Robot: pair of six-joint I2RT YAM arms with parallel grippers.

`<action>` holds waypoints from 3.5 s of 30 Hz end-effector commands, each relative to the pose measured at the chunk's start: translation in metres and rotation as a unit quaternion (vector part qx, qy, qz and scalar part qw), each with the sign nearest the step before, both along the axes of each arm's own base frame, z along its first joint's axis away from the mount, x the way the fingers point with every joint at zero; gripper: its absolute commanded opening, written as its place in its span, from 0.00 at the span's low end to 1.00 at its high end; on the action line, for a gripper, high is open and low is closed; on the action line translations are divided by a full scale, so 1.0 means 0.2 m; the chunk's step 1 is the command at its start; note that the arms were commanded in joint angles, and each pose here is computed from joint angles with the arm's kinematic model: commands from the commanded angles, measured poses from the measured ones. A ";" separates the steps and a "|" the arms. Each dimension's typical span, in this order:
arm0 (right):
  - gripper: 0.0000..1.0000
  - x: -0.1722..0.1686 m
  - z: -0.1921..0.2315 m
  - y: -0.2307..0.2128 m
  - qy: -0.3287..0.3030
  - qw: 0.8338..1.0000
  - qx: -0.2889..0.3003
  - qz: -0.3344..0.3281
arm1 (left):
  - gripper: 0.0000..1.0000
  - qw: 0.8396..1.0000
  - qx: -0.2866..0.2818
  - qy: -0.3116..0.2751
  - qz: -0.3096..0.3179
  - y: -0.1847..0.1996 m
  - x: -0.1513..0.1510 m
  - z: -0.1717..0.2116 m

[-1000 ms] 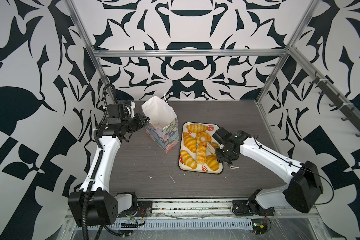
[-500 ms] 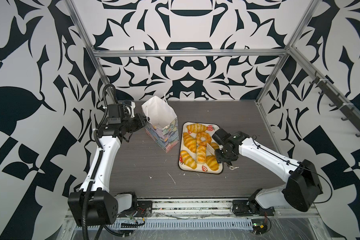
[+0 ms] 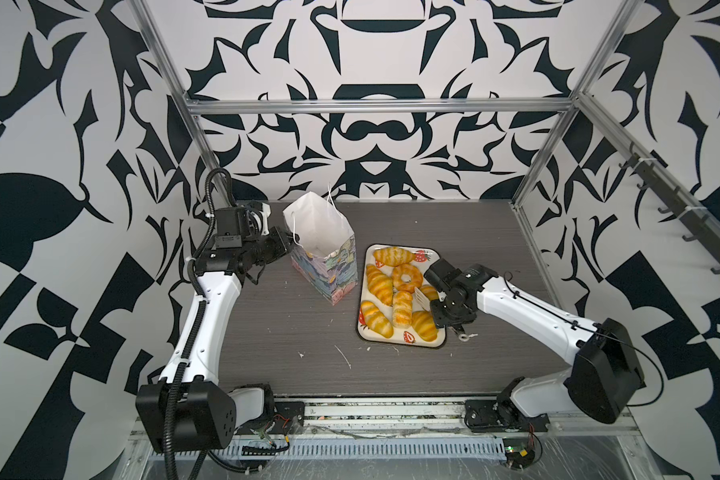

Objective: Place the fake bread into the paper bag

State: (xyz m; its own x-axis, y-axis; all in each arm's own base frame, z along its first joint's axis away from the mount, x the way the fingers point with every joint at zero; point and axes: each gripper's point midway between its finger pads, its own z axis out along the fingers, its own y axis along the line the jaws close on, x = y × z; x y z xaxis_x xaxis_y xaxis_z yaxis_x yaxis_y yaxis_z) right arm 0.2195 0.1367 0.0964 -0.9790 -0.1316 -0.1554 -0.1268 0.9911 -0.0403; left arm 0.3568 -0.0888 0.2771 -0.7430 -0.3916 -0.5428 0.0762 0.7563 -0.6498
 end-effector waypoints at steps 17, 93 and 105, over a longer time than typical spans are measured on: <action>0.43 0.03 0.13 -0.02 -0.034 0.999 -0.005 0.000 | 0.23 1.000 0.001 -0.006 -0.005 -0.01 -0.01 0.04; 0.40 0.35 1.33 0.63 -0.288 0.941 0.128 0.124 | 0.22 1.000 0.004 -0.009 -0.002 0.00 -0.03 0.06; 0.40 0.34 1.44 0.93 -0.303 0.924 0.152 0.178 | 0.22 1.000 0.007 -0.010 -0.007 -0.01 -0.06 0.07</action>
State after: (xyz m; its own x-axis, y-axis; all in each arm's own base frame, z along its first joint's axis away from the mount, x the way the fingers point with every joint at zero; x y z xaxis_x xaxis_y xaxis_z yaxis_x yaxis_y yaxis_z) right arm 0.2898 0.3174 0.3554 -0.6602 -0.3130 -0.6828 -0.4740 0.8788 0.0555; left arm 0.3537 -0.0881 0.2787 -0.7408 -0.3896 -0.5471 0.0757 0.7609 -0.6445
